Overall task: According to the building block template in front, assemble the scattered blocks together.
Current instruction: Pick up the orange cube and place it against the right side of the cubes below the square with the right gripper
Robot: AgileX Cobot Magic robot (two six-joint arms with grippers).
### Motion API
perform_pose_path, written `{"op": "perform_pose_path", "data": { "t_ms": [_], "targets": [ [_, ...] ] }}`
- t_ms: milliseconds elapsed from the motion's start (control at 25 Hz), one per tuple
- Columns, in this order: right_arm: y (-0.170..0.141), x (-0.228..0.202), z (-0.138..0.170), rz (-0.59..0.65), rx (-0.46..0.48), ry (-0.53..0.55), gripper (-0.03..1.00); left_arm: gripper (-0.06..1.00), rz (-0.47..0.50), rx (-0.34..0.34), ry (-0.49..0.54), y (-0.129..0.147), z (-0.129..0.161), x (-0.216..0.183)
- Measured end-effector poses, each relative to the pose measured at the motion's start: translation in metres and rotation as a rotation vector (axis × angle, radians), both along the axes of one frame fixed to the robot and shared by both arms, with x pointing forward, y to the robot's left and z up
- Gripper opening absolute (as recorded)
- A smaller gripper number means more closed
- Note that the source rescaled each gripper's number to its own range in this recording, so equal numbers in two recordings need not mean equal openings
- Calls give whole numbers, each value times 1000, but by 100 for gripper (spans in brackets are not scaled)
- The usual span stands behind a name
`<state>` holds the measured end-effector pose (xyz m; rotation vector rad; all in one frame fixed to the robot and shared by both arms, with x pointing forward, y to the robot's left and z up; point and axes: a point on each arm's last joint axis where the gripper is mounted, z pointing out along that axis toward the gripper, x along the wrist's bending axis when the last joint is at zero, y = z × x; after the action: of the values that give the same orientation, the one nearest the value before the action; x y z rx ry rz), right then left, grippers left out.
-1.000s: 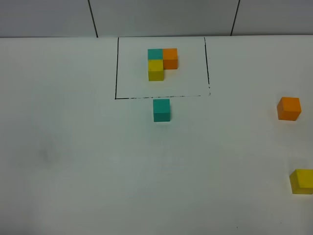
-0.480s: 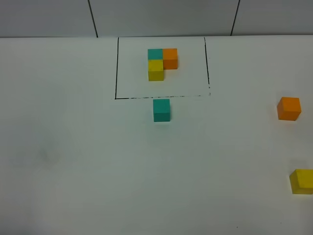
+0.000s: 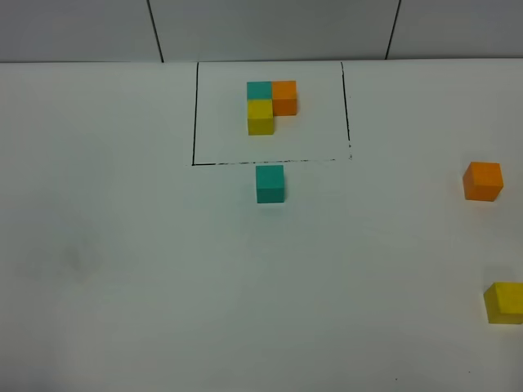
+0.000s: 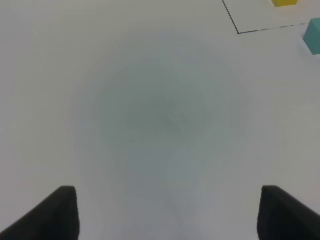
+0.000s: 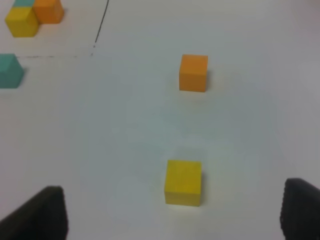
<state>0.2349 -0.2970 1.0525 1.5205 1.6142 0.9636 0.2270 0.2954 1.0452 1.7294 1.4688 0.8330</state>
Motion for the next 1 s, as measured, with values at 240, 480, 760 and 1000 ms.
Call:
{"op": "perform_pose_path", "data": {
  "t_ms": [240,480,760,1000],
  "targets": [
    [1,27,9,-1,-4,93,73,73,0,0,0,0,0,0],
    [3,110,22,-4,-11,273,73,73,0,0,0,0,0,0],
    [8,243,-9,16,-44,536,73,73,0,0,0,0,0,0],
    [11,331,-53,19,-49,676,73,73,0,0,0,0,0,0]
  ]
}}
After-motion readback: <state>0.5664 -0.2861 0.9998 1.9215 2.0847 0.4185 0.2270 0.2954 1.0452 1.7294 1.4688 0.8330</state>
